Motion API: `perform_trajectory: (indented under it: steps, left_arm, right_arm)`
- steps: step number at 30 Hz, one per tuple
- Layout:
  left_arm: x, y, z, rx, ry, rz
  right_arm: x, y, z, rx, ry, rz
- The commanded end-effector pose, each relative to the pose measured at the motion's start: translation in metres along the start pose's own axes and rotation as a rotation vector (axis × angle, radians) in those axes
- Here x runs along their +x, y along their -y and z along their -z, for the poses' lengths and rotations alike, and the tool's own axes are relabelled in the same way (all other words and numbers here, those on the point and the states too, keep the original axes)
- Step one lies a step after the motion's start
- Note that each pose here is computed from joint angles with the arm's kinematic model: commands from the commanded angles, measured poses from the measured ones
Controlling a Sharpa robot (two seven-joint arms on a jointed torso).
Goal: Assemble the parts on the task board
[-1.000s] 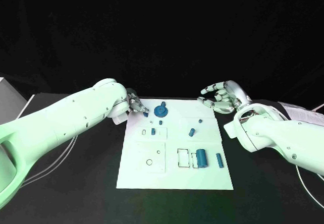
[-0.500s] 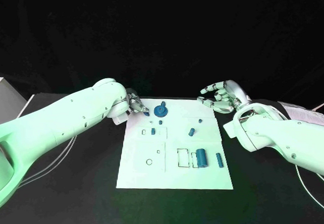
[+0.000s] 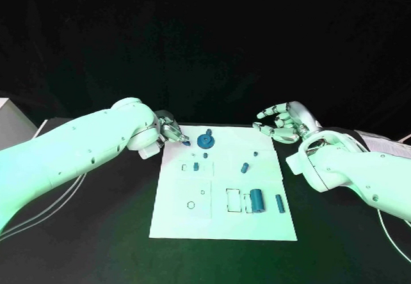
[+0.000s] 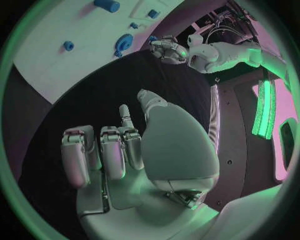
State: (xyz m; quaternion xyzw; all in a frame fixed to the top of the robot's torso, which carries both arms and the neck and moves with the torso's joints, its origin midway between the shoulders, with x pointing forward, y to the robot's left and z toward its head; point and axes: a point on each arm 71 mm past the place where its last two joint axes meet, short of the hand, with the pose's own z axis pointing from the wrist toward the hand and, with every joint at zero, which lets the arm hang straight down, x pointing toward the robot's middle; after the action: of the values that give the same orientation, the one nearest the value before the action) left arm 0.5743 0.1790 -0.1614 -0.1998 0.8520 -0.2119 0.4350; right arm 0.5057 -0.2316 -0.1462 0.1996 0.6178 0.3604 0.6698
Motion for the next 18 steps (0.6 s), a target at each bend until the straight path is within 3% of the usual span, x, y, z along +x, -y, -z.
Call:
perform_trajectory:
  steps: [1,11,18]
  left_arm:
    - [0.0009,0.0031,0.0071,0.025,0.020,0.026]
    - [0.0111,-0.0038,0.0208,0.045,0.060,-0.035]
    - [0.0229,-0.0112,0.0241,0.047,0.099,-0.102]
  right_arm:
    - [-0.001,0.000,0.000,-0.011,0.002,0.006]
    - [-0.001,0.002,0.002,-0.008,0.000,0.006]
    - [0.000,0.002,0.003,-0.017,0.000,0.017]
